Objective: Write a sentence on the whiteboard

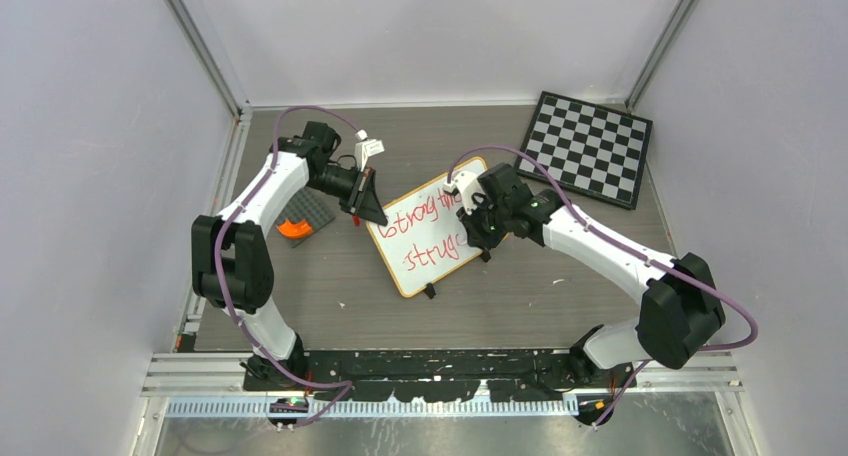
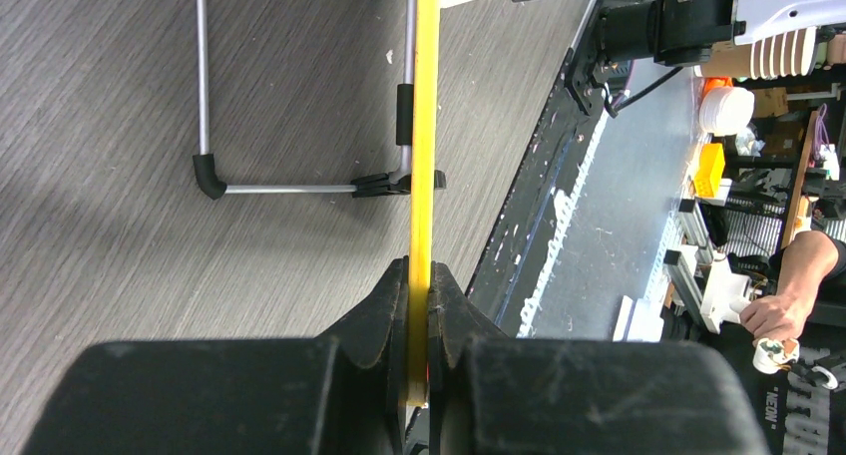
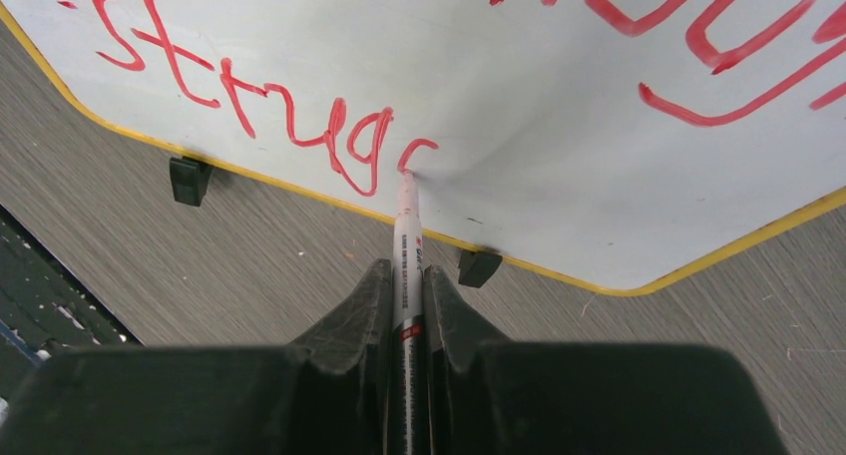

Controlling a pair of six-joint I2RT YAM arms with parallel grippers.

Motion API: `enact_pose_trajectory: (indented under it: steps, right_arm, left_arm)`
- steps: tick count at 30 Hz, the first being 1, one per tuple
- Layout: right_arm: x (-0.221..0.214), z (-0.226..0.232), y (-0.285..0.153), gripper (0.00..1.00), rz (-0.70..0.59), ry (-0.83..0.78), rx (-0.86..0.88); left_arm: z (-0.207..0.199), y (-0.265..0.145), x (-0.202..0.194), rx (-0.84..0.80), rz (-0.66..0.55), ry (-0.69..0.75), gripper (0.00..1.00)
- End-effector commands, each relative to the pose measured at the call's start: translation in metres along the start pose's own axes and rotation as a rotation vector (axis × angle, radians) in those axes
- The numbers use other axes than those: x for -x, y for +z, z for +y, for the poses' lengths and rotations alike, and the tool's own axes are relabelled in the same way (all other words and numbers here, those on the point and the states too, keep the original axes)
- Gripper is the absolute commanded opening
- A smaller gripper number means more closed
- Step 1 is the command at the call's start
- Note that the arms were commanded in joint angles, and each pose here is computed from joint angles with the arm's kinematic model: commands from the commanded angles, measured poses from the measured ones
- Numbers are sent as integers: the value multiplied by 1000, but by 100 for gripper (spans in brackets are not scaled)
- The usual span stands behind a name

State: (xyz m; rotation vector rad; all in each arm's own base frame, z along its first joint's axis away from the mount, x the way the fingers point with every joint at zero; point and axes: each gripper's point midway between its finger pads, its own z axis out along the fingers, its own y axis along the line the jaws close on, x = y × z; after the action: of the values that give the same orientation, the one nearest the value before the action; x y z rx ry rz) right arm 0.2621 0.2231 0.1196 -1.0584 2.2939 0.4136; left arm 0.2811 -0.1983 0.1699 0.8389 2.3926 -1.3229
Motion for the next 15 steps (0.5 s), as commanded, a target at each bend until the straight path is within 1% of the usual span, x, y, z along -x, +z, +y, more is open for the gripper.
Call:
enact_pose_trajectory:
  steps: [1,5,9,15]
  right_arm:
    - [31,-15,-12,0,-82,-27,-59]
    - [41,-13,-15,0,-102,-25,-50]
    - [40,-13,-13,0,-99,-24,-49]
    - [22,-11,-5,0,-54,-17,-37]
  left_arm:
    - [11,0,-4,54,31,-14,0]
    - [11,0,-4,57,32,-12,0]
    - [10,-1,-4,59,33,-8,0]
    - [11,0,-5,58,36,-11,0]
